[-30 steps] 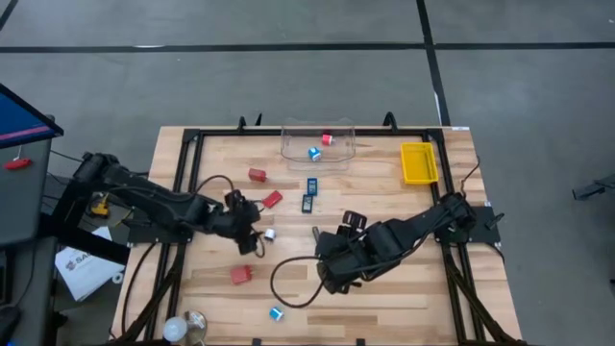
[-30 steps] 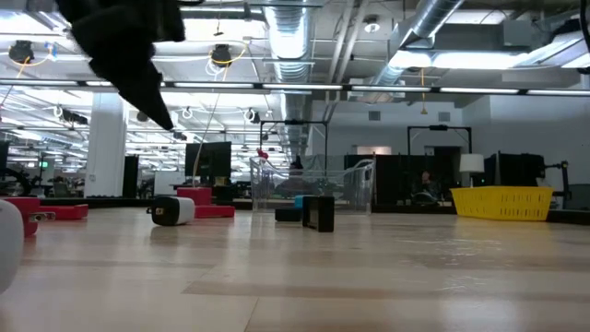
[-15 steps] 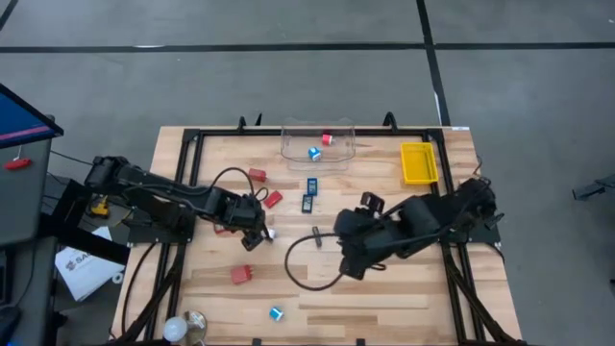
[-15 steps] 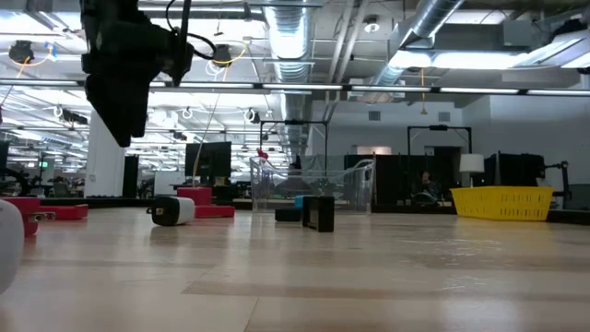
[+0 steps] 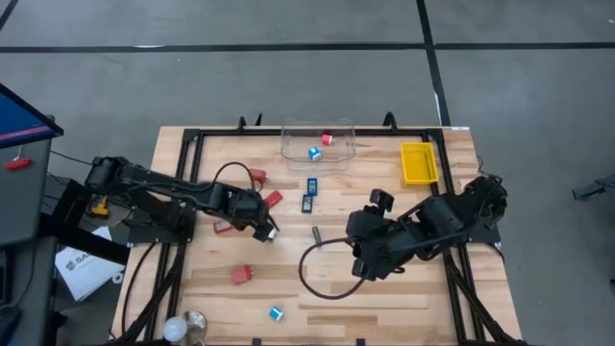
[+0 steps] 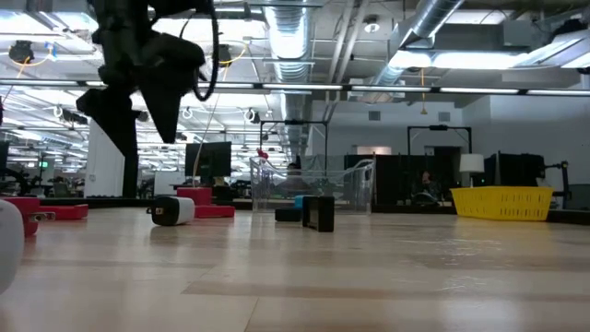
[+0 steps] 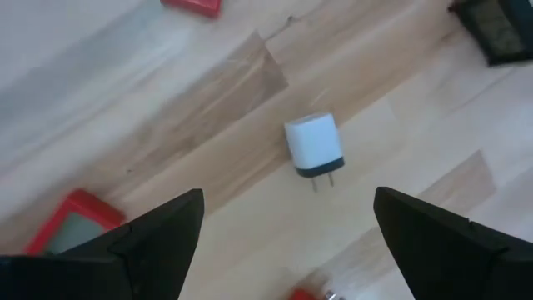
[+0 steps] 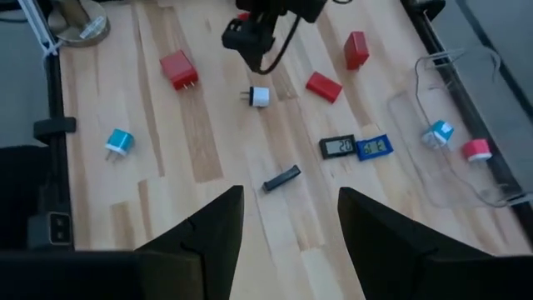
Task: Pick & Place Office items
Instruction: Put the white charger adapter into the transparent bin
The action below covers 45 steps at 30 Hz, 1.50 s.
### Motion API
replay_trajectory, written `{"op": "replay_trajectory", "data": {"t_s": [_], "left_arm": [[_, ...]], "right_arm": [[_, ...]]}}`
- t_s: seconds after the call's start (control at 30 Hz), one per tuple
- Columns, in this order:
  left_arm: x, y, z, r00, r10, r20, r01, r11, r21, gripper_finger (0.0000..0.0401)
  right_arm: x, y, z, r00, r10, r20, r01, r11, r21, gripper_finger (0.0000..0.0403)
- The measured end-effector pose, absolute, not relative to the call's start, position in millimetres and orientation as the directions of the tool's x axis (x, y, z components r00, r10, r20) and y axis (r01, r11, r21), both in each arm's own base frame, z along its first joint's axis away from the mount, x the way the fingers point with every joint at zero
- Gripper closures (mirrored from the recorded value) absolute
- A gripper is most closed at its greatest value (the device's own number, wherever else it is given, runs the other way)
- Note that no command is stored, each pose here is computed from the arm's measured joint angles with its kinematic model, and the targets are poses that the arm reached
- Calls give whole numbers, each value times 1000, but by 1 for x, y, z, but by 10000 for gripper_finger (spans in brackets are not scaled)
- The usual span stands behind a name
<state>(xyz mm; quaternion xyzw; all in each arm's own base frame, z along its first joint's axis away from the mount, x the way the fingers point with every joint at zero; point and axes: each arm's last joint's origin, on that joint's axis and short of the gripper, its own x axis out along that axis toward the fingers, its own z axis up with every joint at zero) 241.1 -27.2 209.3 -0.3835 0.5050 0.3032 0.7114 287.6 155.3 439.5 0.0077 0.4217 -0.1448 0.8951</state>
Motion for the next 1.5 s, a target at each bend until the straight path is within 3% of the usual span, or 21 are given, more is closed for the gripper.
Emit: {"op": "replay_trajectory", "data": {"t_s": [0.13, 0.27, 0.4, 0.53, 0.7, 0.8, 0.9, 0.97, 1.5], "left_arm": [[241, -25, 199, 296, 19, -955, -845, 471, -252, 52], [246, -29, 187, 261, -6, -965, -839, 493, -230, 58], [258, -41, 181, 324, -24, -946, -726, 635, -264, 78], [260, -52, 172, 313, 18, -949, -567, 806, -172, 101], [259, -66, 163, 280, 34, -959, -359, 930, -72, 119], [255, -76, 165, 301, 92, -949, -137, 989, 52, 124], [253, -80, 170, 348, 156, -924, 30, 984, 178, 125], [255, -78, 174, 383, 163, -909, 59, 978, 200, 121], [270, -38, 182, 372, 39, -927, 123, 988, 91, 115]], "right_arm": [[287, 154, 440, 610, -277, -742, 241, 957, -160, 214], [286, 153, 443, 617, -290, -731, 222, 956, -191, 214], [285, 153, 443, 619, -293, -729, 206, 956, -209, 214], [285, 153, 443, 619, -291, -730, 203, 956, -210, 214], [285, 153, 442, 618, -288, -731, 201, 957, -207, 214], [285, 153, 442, 618, -288, -732, 201, 958, -207, 214], [285, 153, 442, 617, -286, -733, 200, 958, -205, 214], [285, 153, 442, 617, -286, -733, 201, 958, -205, 214], [285, 153, 442, 617, -286, -733, 221, 957, -188, 214]]}}
